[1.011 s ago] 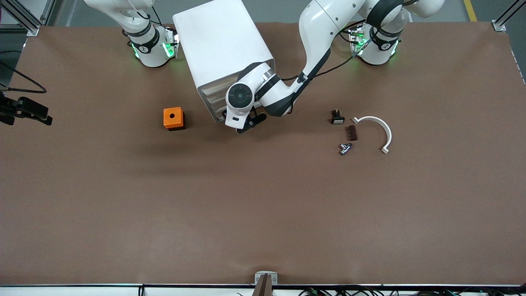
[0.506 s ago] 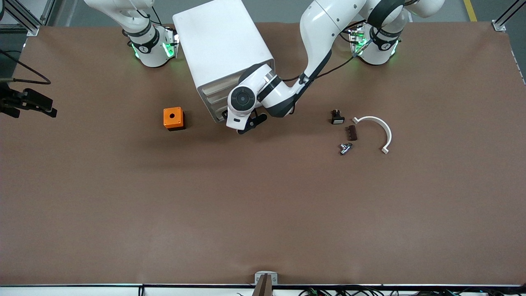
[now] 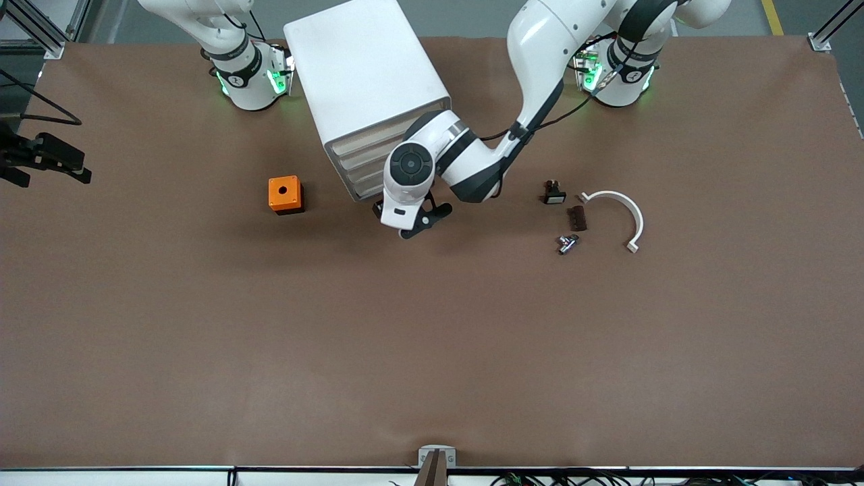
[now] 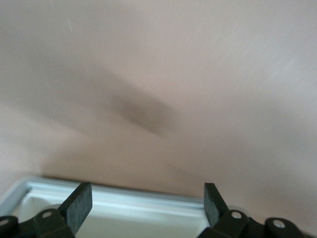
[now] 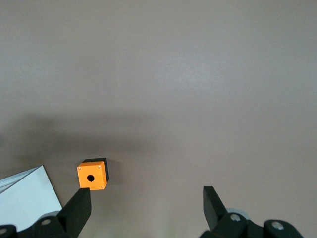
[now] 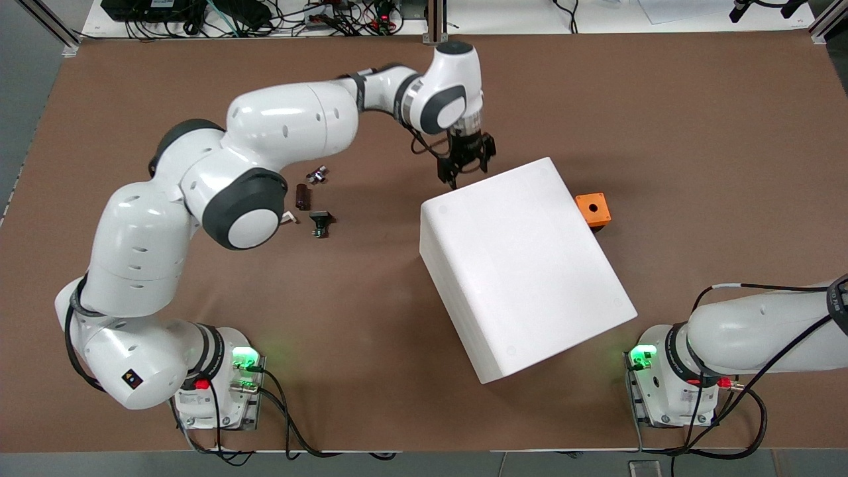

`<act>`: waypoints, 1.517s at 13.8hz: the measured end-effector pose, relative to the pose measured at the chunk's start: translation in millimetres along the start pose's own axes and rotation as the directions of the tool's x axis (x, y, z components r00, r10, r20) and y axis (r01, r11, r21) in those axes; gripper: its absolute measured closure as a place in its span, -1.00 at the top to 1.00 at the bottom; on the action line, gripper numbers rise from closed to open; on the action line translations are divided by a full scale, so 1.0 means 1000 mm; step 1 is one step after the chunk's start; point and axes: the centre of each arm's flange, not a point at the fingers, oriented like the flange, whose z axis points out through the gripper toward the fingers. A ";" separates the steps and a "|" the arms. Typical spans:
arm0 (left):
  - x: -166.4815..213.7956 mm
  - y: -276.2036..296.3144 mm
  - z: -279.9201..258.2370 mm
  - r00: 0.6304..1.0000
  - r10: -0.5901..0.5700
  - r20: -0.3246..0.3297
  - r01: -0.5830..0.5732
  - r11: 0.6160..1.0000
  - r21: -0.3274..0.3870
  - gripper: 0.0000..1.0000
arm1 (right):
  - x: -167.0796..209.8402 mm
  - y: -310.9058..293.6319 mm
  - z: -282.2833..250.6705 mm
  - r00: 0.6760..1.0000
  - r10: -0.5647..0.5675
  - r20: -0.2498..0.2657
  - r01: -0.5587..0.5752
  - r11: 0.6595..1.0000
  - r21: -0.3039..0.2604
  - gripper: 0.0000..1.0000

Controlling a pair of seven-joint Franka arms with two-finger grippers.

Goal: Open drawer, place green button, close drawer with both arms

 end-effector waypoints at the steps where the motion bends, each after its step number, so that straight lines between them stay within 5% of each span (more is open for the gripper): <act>1: 0.020 -0.001 -0.032 1.000 -0.011 -0.018 0.011 0.999 -0.042 0.99 | -0.001 0.001 0.001 1.000 0.000 -0.010 0.000 1.000 -0.001 1.00; 4: 0.070 -0.027 -0.146 0.998 0.028 -0.057 -0.035 0.992 -0.118 0.99 | -0.008 0.001 0.002 0.999 -0.001 -0.032 0.001 1.000 -0.002 1.00; 9: 0.152 -0.126 -0.279 0.981 0.185 -0.064 -0.188 0.981 -0.051 0.99 | -0.010 0.002 0.005 0.999 0.000 -0.042 0.000 1.000 -0.002 1.00; 15: 0.267 -0.248 -0.338 0.934 0.355 -0.039 -0.355 0.935 0.003 0.99 | -0.010 0.002 0.006 0.999 0.001 -0.040 -0.001 1.000 -0.002 1.00; 21: 0.310 -0.312 -0.363 0.897 0.436 -0.072 -0.432 0.899 0.072 0.99 | -0.010 0.001 0.006 0.999 -0.002 -0.041 0.002 1.000 -0.002 1.00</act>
